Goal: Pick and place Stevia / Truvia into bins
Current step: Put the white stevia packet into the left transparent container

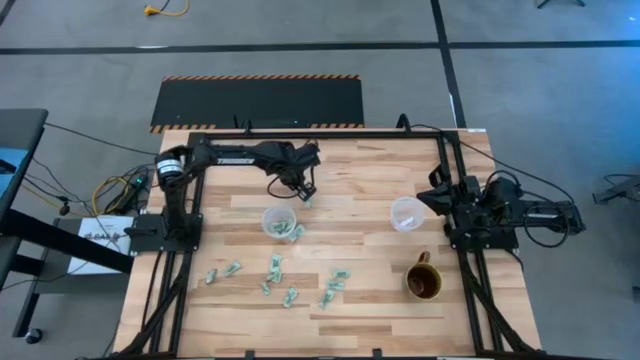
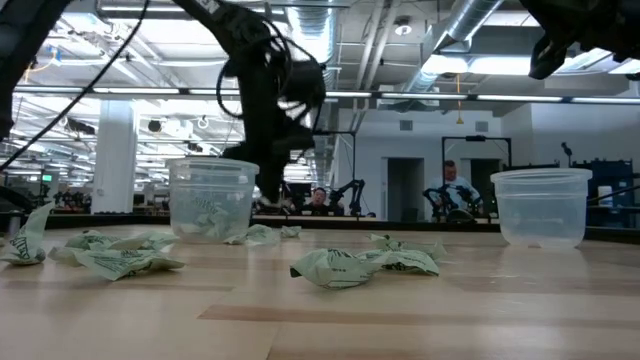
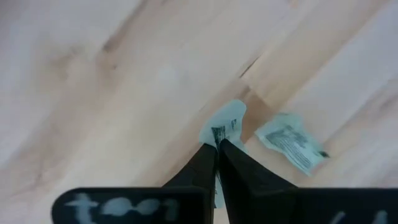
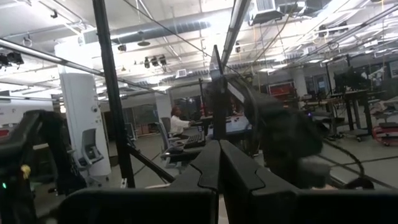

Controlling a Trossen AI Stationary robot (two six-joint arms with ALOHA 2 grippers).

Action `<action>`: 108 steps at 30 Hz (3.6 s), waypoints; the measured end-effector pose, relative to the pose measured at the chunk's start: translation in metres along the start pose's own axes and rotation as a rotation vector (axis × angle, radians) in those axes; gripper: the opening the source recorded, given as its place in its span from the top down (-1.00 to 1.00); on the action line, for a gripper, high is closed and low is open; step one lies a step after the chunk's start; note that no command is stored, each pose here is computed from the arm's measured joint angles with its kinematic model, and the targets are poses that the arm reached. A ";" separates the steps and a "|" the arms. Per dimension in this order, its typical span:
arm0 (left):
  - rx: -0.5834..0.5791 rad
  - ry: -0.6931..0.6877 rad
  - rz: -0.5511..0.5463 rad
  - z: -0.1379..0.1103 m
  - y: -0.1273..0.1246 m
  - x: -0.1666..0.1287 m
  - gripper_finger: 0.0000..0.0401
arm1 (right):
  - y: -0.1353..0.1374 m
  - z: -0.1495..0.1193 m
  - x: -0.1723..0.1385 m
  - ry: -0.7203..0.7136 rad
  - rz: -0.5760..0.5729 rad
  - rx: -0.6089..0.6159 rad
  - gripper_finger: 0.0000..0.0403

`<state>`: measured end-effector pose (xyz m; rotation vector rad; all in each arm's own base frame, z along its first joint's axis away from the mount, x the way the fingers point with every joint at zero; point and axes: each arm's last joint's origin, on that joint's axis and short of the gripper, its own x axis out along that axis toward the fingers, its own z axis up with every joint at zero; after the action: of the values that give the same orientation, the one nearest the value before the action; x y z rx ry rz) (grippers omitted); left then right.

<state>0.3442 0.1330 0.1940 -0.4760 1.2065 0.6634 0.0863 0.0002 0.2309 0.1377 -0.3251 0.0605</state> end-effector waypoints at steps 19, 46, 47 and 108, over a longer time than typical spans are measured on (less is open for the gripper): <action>0.289 -0.066 -0.099 -0.079 -0.063 -0.115 1.00 | 0.000 0.000 0.000 -0.003 0.000 0.000 1.00; 0.244 0.048 -0.127 -0.105 -0.064 -0.071 0.97 | 0.000 0.000 0.000 -0.003 0.001 0.000 1.00; 0.241 0.050 -0.130 -0.104 -0.063 -0.071 0.93 | 0.000 0.000 0.000 -0.003 0.001 0.000 1.00; -0.258 0.072 -0.171 -0.013 -0.019 0.039 0.26 | 0.000 0.000 0.000 -0.003 0.000 0.000 1.00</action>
<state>0.3571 0.1190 0.1532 -0.8155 1.1374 0.6622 0.0862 0.0001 0.2311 0.1375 -0.3278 0.0608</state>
